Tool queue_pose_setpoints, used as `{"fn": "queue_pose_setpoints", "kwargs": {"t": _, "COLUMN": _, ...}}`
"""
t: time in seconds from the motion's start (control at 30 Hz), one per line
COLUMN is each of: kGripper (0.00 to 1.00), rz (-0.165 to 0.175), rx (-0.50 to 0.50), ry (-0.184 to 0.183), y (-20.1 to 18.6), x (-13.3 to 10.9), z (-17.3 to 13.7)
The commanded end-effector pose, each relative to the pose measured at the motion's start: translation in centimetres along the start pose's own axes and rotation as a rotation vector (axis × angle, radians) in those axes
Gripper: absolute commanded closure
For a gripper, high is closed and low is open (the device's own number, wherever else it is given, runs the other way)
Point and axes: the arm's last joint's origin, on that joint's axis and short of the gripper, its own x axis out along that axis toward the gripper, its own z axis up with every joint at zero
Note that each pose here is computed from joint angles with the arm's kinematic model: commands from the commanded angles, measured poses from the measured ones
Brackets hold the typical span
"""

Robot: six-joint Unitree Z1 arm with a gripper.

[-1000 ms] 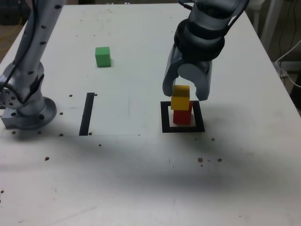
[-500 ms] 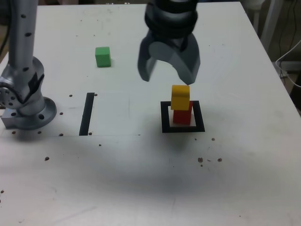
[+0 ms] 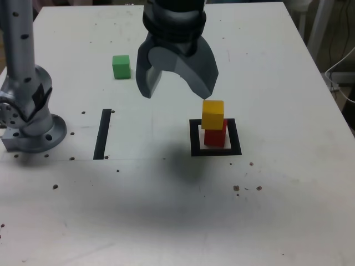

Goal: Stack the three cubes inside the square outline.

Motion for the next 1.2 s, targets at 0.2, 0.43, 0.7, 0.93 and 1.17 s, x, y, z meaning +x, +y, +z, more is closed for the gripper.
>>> {"fn": "queue_pose_setpoints", "kwargs": {"t": 0.2, "kGripper": 0.0, "rz": 0.003, "rx": 0.001, "ry": -0.013, "y": 1.8, "x": -0.5, "z": -3.2}}
{"fn": "queue_pose_setpoints", "kwargs": {"t": 0.43, "kGripper": 0.0, "rz": -0.002, "rx": -0.111, "ry": -0.053, "y": 5.5, "x": -0.9, "z": -8.9}}
{"fn": "queue_pose_setpoints", "kwargs": {"t": 0.7, "kGripper": 0.0, "rz": -0.023, "rx": -0.199, "ry": 0.021, "y": 8.7, "x": 1.1, "z": -12.9}}
{"fn": "queue_pose_setpoints", "kwargs": {"t": 0.93, "kGripper": 0.0, "rz": -0.014, "rx": -0.259, "ry": 0.087, "y": 11.4, "x": 2.7, "z": -14.9}}
{"fn": "queue_pose_setpoints", "kwargs": {"t": 1.17, "kGripper": 0.01, "rz": -0.047, "rx": -0.304, "ry": 0.101, "y": 14.0, "x": 4.3, "z": -15.8}}
